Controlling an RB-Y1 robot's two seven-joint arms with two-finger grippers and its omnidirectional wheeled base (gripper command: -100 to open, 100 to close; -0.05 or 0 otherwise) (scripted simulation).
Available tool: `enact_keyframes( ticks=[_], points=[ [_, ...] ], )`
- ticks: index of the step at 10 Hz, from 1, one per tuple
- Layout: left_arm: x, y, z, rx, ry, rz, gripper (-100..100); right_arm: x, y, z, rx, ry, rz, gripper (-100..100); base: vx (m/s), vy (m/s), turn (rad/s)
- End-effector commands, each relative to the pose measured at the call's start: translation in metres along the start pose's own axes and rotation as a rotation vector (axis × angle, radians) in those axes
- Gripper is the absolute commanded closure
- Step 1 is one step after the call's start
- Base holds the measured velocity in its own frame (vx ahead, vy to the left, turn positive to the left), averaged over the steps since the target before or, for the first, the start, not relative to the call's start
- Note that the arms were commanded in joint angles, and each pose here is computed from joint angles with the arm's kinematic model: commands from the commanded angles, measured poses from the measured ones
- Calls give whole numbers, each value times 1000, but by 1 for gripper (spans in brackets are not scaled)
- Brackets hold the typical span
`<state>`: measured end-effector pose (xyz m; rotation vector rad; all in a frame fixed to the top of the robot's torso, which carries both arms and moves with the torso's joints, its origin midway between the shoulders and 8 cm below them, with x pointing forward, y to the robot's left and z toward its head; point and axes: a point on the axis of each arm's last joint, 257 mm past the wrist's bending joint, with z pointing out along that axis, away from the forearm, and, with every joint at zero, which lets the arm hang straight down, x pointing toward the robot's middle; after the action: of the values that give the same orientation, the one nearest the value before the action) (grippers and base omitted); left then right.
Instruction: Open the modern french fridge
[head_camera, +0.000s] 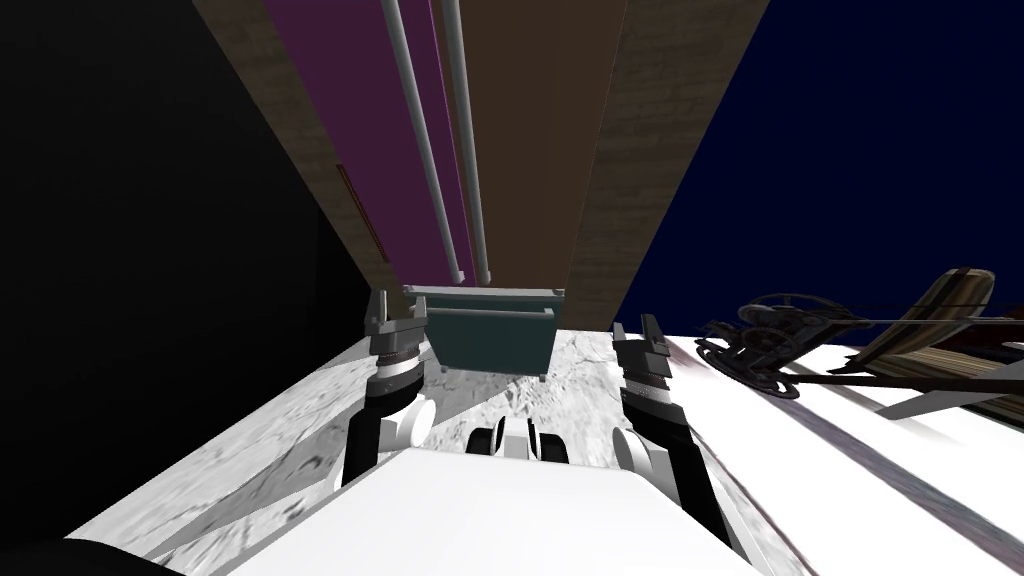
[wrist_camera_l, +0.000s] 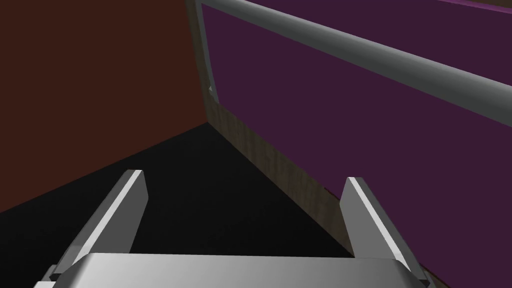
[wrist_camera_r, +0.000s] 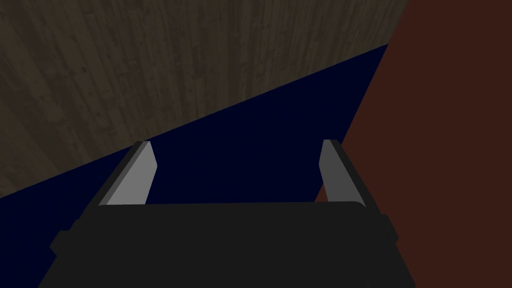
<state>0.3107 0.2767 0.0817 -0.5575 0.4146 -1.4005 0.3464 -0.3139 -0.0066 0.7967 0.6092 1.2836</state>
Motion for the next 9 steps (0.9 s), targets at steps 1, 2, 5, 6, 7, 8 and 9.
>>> enact_keyframes(
  ticks=[1, 2, 5, 6, 7, 8, 9],
  points=[
    [9, 4, -2, 0, 64, 4, -100, 0, 0, 0, 0, 0, 0, 0, 37, 2, -28],
    [13, 6, -4, 0, 85, 4, -100, 0, 0, 0, 0, 0, 0, 0, 44, 5, -28],
    [19, 15, -9, 2, 129, -4, -100, 0, 0, 0, 0, 0, 0, 0, 57, 0, -39],
    [21, 18, -11, 4, 139, -8, -100, 0, 0, 0, 0, 0, 0, 0, 63, -5, -39],
    [22, 21, -14, 5, 147, -13, -100, 0, 0, 0, 0, 0, 0, 0, 70, -4, -40],
    [23, 24, -16, 7, 154, -19, -100, 0, 0, 0, 0, 0, 0, 0, 80, 9, -45],
    [24, 27, -18, 9, 159, -25, -100, 0, 0, 0, 0, 0, 0, 0, 79, 10, -52]
  ],
)
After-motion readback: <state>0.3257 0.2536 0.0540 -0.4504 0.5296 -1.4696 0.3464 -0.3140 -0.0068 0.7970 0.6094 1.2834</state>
